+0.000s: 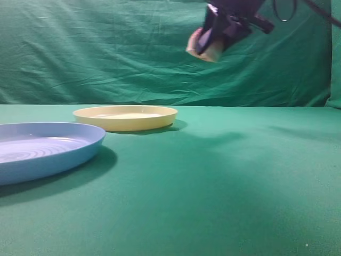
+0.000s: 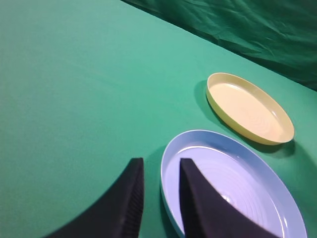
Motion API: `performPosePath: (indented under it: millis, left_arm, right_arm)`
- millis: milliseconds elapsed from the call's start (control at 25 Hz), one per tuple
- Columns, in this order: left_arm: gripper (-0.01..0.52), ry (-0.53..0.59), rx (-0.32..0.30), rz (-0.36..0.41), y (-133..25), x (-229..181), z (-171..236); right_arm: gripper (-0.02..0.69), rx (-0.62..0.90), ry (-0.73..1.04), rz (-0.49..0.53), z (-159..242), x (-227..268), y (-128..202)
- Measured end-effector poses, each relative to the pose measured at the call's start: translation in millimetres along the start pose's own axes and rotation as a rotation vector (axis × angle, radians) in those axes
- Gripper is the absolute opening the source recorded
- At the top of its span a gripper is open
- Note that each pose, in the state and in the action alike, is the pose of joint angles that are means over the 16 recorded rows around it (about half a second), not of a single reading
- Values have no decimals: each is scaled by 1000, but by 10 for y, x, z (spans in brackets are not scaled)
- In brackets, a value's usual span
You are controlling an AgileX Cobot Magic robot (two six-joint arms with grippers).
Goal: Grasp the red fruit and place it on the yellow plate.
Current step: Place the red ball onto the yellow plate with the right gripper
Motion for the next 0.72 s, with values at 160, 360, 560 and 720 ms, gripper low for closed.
performPosePath:
  millis: [160, 360, 560, 720]
  left_arm:
    - [157, 0, 0, 0, 0, 0, 0]
    - [157, 0, 0, 0, 0, 0, 0]
    - [157, 0, 0, 0, 0, 0, 0]
    - [157, 0, 0, 0, 0, 0, 0]
  right_arm:
    - [317, 56, -23, 8, 40, -223, 126]
    - [460, 73, -38, 25, 67, -350, 127]
    - [584, 94, -71, 30, -70, -225, 143]
    - [562, 122, -105, 19, -267, 57, 211]
Point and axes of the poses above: a point on each arm's last joint axis where the gripper is mounted, x pointing back along that axis away from the gripper, y along the wrist's bending axis when the last joint is at zero, z = x × y, the point moved 6 cm from there along -x, pointing out along that axis toward the gripper, and after that the axes turned 3 degrees about -x, right-handed, at the moved point
